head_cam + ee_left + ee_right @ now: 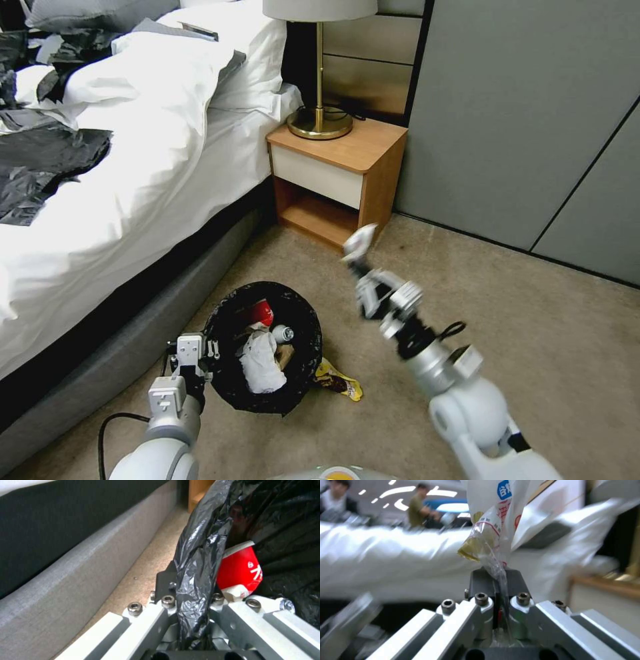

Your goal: Pick up the trash bin, then pick up the garbage from the floor and place it into the trash bin.

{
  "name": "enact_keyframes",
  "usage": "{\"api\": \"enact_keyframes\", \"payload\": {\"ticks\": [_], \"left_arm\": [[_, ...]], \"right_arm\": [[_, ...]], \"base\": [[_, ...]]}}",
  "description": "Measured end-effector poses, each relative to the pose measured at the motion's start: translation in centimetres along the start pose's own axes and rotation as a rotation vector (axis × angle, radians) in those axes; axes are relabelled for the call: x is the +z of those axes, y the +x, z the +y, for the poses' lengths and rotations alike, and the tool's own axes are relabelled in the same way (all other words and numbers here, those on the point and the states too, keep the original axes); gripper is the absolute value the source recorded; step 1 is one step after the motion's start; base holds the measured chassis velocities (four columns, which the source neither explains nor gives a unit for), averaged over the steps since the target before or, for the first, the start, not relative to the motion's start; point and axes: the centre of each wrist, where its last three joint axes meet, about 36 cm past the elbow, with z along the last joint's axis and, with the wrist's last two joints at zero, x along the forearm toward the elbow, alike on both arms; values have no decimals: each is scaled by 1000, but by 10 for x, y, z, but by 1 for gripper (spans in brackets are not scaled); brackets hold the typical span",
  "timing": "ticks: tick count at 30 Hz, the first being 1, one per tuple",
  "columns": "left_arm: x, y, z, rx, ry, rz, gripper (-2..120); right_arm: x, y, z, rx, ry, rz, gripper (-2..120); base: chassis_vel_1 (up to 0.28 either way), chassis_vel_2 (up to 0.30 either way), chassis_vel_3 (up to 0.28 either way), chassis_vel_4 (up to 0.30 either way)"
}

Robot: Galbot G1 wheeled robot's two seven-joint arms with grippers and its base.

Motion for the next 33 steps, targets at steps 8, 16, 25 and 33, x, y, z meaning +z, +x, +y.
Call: {"api": "enact_keyframes", "payload": {"ticks": [8,16,25,33], "left_arm": [[-1,4,0,-2,-2,1,1],[-1,6,-7,8,1,2,1],[1,7,-13,22,0,4,1],[2,8,-14,25,1,6,1]], "right_arm": [[62,-13,43,-98,-82,108,0],[105,-19,55,-79,-124,193,0],[113,-25,50,-56,-115,232,9],[110,-26,51,-43,-115,232,40]], "base": [[0,0,0,0],[0,0,0,0],[0,0,0,0],[0,0,0,0]]}}
